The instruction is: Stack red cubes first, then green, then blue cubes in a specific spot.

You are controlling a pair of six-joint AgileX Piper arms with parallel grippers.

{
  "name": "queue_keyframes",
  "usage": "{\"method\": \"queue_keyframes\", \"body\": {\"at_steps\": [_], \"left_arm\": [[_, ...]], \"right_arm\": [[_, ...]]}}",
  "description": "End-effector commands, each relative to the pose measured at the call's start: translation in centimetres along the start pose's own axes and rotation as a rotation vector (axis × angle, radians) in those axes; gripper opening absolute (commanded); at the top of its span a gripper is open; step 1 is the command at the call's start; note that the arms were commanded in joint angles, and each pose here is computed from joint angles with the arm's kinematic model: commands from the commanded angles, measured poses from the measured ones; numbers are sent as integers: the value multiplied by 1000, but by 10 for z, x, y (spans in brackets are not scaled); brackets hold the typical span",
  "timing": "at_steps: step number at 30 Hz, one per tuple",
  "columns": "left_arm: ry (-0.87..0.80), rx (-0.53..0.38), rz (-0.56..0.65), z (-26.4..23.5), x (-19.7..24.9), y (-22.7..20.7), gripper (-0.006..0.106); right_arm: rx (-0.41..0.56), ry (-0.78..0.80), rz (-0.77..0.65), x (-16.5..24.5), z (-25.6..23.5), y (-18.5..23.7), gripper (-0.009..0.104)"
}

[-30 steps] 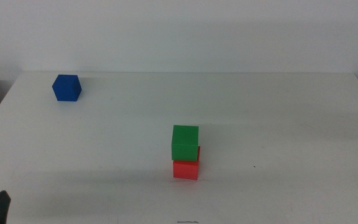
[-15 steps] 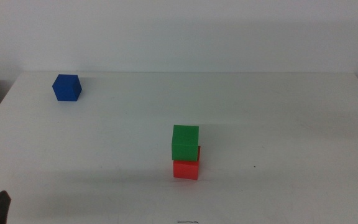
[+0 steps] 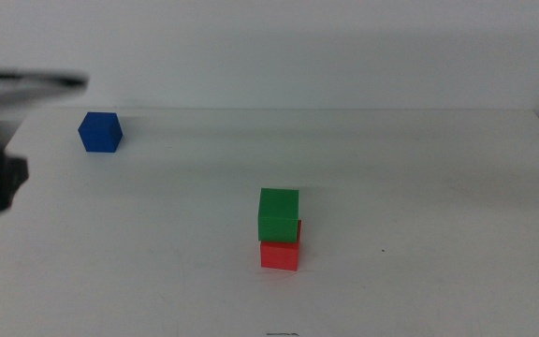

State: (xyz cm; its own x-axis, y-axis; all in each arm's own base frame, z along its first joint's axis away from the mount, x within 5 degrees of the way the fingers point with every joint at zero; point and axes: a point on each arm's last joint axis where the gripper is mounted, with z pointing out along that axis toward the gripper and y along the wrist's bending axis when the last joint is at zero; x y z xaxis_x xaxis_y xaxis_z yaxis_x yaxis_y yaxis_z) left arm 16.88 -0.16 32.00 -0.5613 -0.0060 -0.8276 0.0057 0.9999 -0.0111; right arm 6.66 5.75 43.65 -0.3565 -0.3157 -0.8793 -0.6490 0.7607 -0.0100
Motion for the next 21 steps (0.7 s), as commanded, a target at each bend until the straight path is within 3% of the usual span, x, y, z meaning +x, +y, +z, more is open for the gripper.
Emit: {"method": "queue_keyframes", "body": {"at_steps": [1,14,21], "left_arm": [[-16,-4,22,9,-36,0,94],[215,-18,52,106,-131,3,94],[356,-14,85,181,-159,14,94]], "right_arm": [[14,-87,-18,-11,-5,-2,74],[14,-87,-18,-11,-5,-2,74],[14,-87,-18,-11,-5,-2,74]]}}
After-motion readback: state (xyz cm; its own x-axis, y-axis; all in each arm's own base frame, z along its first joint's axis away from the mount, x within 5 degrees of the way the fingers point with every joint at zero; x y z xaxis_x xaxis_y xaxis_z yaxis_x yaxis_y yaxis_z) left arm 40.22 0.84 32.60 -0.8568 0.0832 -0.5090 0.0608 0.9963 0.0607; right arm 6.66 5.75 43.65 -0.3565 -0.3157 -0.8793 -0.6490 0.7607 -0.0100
